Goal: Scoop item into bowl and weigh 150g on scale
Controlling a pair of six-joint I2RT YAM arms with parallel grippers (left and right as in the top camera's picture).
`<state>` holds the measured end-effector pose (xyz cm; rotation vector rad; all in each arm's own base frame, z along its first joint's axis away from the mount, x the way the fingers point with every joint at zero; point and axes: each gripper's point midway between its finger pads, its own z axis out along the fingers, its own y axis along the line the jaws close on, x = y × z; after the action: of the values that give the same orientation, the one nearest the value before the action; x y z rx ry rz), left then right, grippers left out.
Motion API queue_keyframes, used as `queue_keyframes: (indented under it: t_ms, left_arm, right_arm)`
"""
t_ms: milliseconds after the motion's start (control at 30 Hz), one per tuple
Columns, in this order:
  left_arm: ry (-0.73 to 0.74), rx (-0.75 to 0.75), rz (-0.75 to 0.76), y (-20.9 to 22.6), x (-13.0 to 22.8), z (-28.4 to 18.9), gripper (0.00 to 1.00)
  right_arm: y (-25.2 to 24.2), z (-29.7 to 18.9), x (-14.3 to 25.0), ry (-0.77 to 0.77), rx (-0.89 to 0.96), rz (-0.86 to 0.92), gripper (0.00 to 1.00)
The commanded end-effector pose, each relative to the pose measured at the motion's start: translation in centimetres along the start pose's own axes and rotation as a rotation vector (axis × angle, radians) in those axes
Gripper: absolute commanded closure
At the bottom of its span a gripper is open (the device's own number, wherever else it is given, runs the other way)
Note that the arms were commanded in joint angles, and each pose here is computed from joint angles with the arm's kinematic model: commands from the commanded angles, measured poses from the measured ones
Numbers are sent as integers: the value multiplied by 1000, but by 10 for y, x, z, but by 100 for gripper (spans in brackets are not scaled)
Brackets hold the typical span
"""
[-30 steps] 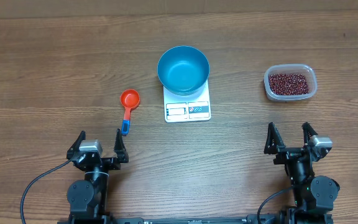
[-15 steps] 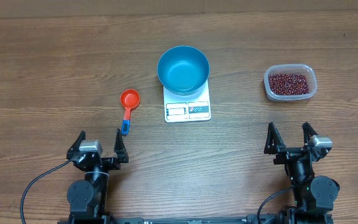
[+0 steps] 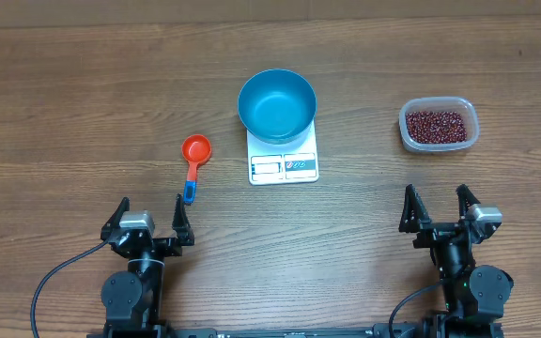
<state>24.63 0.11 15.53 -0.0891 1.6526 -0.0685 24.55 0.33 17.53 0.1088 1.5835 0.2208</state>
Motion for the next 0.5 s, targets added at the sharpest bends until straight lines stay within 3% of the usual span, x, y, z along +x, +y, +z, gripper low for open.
queue_keyframes:
  t_ms: [0, 467]
  left_arm:
    - [-5, 8, 17, -1, 0, 0, 0]
    - [-4, 24, 6, -4, 0, 0, 1]
  right_arm:
    - [-1, 0, 2, -4, 4, 4, 0]
    - [-1, 0, 2, -4, 4, 4, 0]
